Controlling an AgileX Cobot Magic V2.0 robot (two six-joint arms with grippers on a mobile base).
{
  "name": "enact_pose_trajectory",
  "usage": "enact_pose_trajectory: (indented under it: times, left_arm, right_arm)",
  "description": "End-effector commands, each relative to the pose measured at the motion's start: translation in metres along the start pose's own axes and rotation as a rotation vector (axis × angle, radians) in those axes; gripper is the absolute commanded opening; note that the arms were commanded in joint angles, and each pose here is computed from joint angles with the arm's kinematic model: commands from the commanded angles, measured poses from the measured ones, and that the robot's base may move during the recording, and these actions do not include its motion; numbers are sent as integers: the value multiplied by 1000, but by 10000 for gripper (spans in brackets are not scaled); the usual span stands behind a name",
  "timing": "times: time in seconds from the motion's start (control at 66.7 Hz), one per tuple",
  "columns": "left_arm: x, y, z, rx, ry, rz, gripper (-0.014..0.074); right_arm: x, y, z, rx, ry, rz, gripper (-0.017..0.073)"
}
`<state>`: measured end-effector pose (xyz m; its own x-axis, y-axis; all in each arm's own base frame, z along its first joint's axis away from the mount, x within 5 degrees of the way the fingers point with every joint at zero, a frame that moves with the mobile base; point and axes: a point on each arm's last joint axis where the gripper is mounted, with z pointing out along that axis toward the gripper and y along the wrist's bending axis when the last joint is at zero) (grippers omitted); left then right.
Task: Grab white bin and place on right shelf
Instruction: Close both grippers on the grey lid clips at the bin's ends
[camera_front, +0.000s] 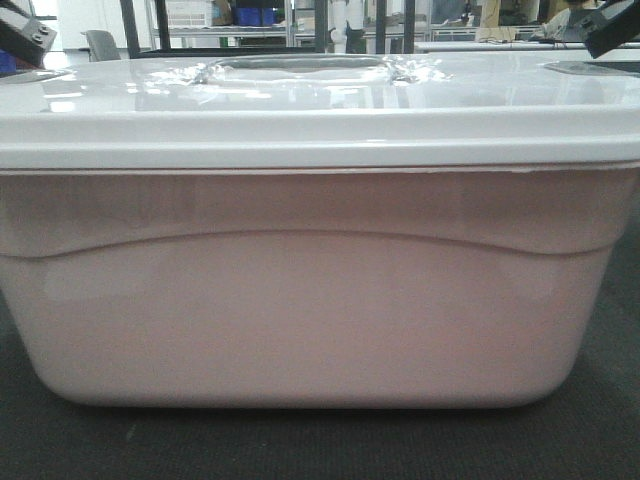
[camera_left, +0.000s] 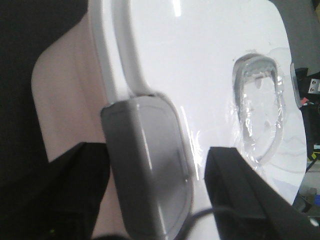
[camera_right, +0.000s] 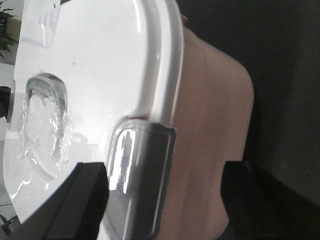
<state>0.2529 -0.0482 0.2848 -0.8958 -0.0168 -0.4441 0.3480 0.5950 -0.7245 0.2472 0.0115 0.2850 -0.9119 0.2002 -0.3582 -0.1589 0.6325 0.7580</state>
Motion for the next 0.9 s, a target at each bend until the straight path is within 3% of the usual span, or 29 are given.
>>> enact_pose_trajectory:
  times: [0.0,0.3,0.885]
  left_arm:
    - [-7,-15,0,68,-46,3,322]
    - [-9,-17,5,101,-50,-15,322]
    - [-7,-27,20,113,-26,2,322]
  right_arm:
    - [2,21,-8,-135,32,-32,571]
    - [4,26,-3,-146,56,-46,571]
    - [5,32,2,-176,67,-54,571]
